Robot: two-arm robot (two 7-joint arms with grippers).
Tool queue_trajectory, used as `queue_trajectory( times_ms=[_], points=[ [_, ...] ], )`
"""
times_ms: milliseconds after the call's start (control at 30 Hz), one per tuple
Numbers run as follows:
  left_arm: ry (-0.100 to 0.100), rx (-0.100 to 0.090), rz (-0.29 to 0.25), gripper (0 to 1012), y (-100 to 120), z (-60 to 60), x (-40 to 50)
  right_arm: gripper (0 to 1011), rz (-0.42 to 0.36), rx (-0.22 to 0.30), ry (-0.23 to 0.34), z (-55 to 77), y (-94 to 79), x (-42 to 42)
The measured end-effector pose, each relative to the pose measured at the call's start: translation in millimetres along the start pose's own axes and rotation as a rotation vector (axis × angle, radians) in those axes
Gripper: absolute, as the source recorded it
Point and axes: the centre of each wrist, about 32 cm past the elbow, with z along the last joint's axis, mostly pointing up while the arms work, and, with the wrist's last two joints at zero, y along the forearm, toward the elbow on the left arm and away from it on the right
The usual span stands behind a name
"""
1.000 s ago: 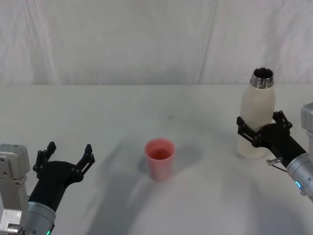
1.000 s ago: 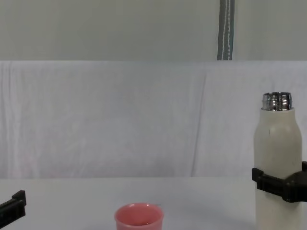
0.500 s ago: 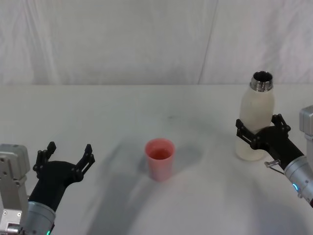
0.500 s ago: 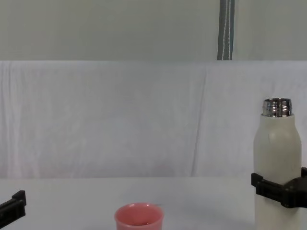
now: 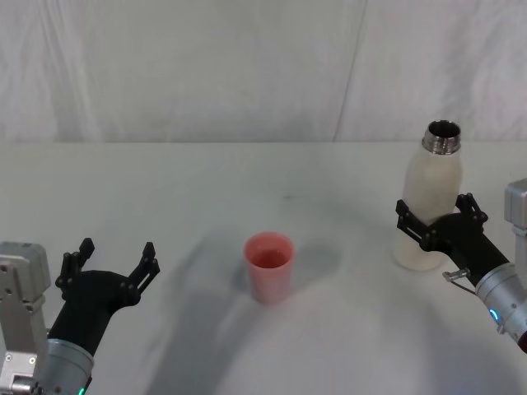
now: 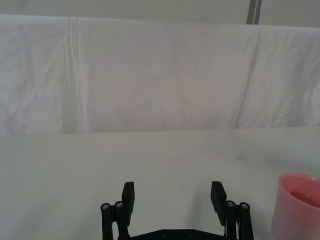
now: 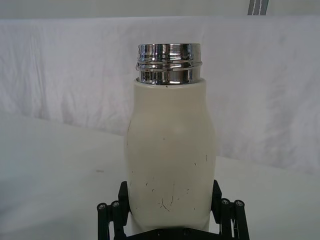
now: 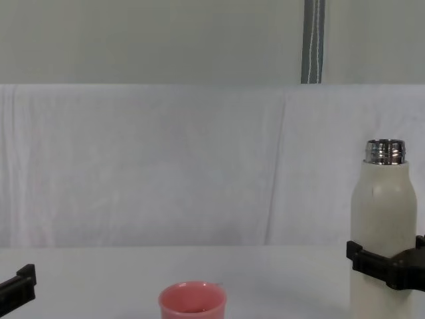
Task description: Grasp the thermos with one hand and pour water into the cup lid.
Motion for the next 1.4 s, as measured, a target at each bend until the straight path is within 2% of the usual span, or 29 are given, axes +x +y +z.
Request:
queue_trajectory(
  times_ms=[333,1400],
  points=[
    [0.0,0.0,0.0,1001,0.0,0.0,0.0,950,-0.005,0.004,0.015,-2.4,1.0,0.0],
    [0.0,0.0,0.0,1001,0.0,0.0,0.0,951,-0.009,0.004,0.009,-4.2,2.6,0.9]
  ],
)
